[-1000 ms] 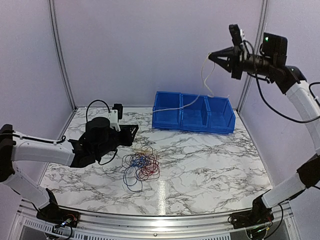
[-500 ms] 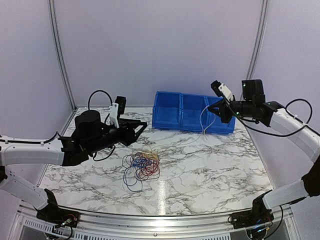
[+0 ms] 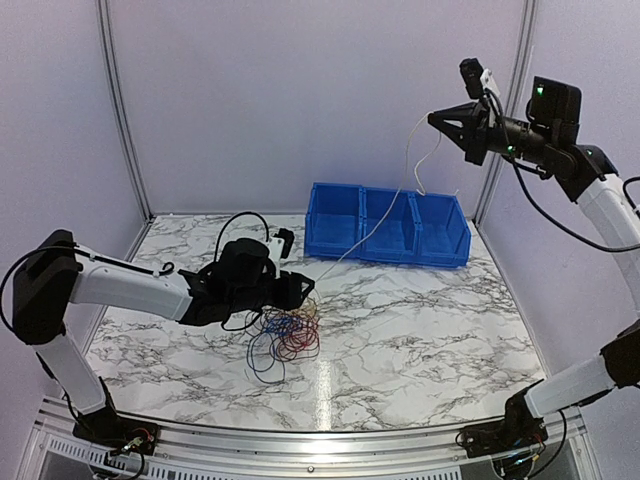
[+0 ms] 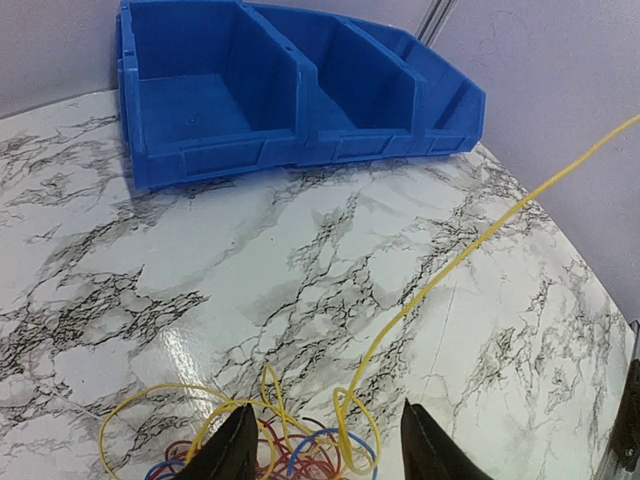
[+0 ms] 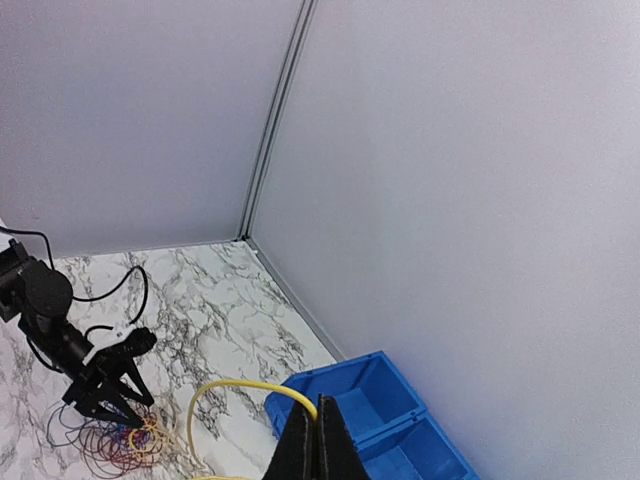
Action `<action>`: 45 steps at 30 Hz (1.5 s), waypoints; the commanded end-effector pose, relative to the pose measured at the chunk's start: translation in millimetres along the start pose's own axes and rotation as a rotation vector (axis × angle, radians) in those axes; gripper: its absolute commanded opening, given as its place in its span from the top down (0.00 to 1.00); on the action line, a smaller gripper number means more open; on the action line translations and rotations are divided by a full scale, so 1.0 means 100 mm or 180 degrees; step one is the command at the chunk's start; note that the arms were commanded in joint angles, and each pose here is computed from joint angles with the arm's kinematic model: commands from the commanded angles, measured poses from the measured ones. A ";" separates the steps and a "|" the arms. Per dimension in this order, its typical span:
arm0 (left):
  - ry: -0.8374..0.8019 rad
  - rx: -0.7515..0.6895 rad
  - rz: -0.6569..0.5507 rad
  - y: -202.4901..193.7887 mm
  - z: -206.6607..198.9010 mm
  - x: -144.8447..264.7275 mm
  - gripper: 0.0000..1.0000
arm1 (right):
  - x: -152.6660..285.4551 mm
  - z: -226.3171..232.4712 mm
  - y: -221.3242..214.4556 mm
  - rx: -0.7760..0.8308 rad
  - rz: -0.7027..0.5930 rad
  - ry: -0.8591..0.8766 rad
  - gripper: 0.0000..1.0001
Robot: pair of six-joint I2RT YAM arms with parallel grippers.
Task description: Untangle the cables
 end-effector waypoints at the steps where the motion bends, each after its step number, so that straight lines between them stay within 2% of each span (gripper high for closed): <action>1: 0.0064 0.0085 0.0075 0.00 0.00 -0.12 0.50 | 0.03 -0.04 0.20 -0.0085 -0.0197 0.0215 1.00; 4: 0.0066 0.0089 0.0164 -0.06 0.03 -0.20 0.54 | 0.04 -0.06 0.30 -0.0063 -0.0301 0.0261 1.00; 10: -0.0039 0.0075 0.0263 -0.09 0.01 -0.28 0.91 | 0.04 -0.10 0.37 -0.0022 -0.0356 0.0241 1.00; 14: -0.0112 0.0080 0.0187 -0.01 -0.05 -0.22 1.00 | 0.01 -0.09 0.29 -0.0016 -0.0299 0.0217 1.00; 17: -0.0248 0.0071 0.0069 0.14 -0.16 -0.06 1.00 | -0.06 -0.02 0.06 -0.0098 -0.0156 0.0223 1.00; 18: -0.0299 0.0057 0.0007 0.21 -0.20 0.02 1.00 | -0.09 -0.01 -0.03 -0.0120 -0.0081 0.0176 0.95; 21: -0.0465 0.0053 -0.0324 0.54 -0.38 0.39 1.00 | -0.17 0.02 -0.33 -0.0184 0.0203 -0.0006 0.66; 24: -0.0626 0.0064 -0.0661 0.94 -0.60 0.84 1.00 | -0.23 0.11 -0.59 -0.0200 0.0379 0.0004 0.53; 27: -0.0857 -0.0058 -0.0982 1.46 -0.94 1.40 1.00 | -0.28 0.21 -0.76 -0.0288 0.0424 0.0141 0.50; 29: -0.0835 -0.0168 -0.1211 1.76 -1.08 1.78 1.00 | -0.30 0.27 -0.82 -0.0359 0.0397 0.0246 0.49; 34: -0.0877 -0.0320 -0.1658 2.25 -1.32 2.46 1.00 | -0.35 0.38 -0.87 -0.0479 0.0303 0.0453 0.48; 39: -0.1046 -0.0272 -0.1579 2.30 -1.41 2.48 1.00 | -0.39 0.50 -0.81 -0.0406 0.0231 0.0656 0.47; 45: -0.0942 -0.0131 -0.1055 1.85 -1.21 1.82 1.00 | -0.38 0.69 -0.56 -0.0256 0.0019 0.1113 0.51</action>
Point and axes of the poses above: each gripper's point midway between its finger pads, its own x axis back along the fingers, its own z axis along the line the jaws close on, y = z × x, the point moved 9 cm from there along x, back along the fingers, and after that the axes turned 13 degrees about x, right-handed, at the moved point
